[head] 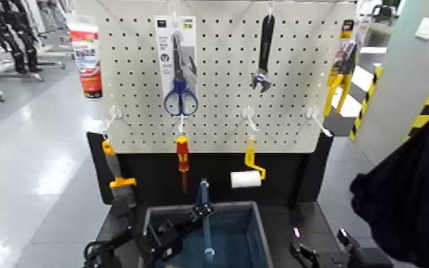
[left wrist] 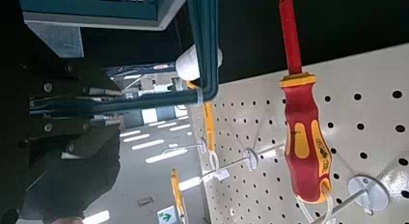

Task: Grasp the handle of the crate.

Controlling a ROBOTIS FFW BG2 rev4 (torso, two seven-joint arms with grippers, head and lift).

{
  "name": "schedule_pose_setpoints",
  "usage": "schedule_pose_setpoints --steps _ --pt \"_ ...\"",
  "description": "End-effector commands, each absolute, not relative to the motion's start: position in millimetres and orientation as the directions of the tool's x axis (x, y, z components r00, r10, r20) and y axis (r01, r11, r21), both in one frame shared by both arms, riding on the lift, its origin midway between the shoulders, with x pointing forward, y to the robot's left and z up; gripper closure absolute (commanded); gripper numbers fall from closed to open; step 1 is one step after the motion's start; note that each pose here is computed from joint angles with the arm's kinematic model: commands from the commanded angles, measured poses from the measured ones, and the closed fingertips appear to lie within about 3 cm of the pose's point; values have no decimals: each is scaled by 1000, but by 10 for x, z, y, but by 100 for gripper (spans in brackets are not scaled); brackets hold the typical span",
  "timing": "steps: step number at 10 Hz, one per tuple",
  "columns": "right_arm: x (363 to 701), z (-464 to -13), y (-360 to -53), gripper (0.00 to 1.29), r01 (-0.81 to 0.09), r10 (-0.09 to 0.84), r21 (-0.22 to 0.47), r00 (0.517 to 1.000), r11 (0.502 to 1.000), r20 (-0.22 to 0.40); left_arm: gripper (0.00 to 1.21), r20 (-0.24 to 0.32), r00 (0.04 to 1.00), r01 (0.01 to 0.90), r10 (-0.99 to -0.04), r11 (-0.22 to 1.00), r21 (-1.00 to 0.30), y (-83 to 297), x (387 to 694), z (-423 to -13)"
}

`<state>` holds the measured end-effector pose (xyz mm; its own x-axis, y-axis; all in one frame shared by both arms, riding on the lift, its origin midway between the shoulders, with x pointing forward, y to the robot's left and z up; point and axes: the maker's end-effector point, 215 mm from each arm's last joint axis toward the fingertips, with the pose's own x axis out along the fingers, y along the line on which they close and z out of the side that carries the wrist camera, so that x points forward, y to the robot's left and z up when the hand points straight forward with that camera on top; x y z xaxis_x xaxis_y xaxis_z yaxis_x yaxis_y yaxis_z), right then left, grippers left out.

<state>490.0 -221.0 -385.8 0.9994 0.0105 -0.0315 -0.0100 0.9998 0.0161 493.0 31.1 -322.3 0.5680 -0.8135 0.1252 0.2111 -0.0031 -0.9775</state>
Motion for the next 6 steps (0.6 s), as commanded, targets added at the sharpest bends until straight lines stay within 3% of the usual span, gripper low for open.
schedule_pose_setpoints --steps 1,6 --pt "4893 -3873 -2210 15 -10 11 16 999 1000 -34 118 132 573 204 -809 -16 -979 308 4917 -3229" --pt "4893 -3873 -2213 15 -11 11 13 999 1000 -34 118 185 597 181 -781 -93 -979 235 4827 -3134"
